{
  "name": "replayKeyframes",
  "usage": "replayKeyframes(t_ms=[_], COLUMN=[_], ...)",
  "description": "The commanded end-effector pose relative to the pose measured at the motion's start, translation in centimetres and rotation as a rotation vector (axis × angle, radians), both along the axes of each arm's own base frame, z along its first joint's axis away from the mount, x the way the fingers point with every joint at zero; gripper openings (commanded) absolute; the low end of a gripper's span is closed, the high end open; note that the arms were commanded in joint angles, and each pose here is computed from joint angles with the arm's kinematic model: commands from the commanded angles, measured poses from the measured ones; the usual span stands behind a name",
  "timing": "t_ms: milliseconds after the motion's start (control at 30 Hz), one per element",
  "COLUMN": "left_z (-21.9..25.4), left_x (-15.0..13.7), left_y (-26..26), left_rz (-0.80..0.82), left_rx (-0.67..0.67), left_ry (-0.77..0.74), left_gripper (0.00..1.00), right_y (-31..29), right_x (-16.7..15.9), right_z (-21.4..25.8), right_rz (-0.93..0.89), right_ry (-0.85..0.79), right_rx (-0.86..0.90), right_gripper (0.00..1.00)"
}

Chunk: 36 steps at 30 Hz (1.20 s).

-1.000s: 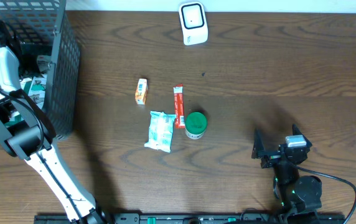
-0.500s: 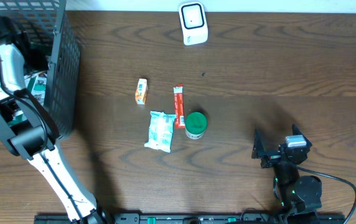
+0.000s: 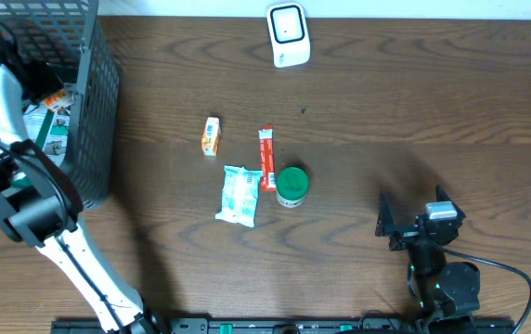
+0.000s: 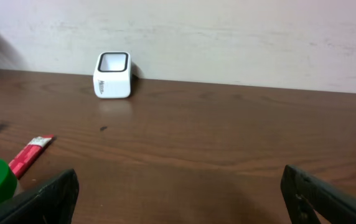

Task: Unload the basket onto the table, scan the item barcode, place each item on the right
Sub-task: 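Grasp the orange Kleenex pack with the left gripper and lift it out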

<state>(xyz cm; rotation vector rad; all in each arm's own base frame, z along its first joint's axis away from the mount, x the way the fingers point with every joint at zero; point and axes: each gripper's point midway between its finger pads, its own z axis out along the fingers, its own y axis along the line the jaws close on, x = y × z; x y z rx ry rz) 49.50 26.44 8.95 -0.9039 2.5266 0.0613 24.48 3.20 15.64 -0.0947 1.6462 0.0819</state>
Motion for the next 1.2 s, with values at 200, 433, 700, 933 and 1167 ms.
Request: replayKeyframes(t_ms=[200, 433, 700, 933, 1167], left_z=[1.3, -0.6, -3.6, -7.2, -4.4], left_x=[0.5, 0.6, 0.0, -0.3, 0.8], left_y=[-1.0, -0.7, 0.2, -0.1, -0.2], left_rz=[0.053, 0.062, 0.112, 0.115, 0.093], left_rx=[-0.194, -0.192, -0.168, -0.202, -0.2], left_ry=[-0.118, -0.101, -0.061, -0.009, -0.081], left_gripper=[0.7, 0.7, 0.7, 0.36, 0.08], right_y=[-0.3, -0.3, -0.3, -0.3, -0.3], right_x=[0.0, 0.0, 0.0, 0.0, 0.0], right_z=[-0.1, -0.1, -0.1, -0.1, -0.1], right_rz=[-0.015, -0.015, -0.015, -0.015, -0.015], right_ry=[0.005, 0.005, 0.004, 0.005, 0.005], right_rx=[0.016, 0.016, 0.016, 0.016, 0.016], right_gripper=[0.99, 0.99, 0.99, 0.99, 0.99])
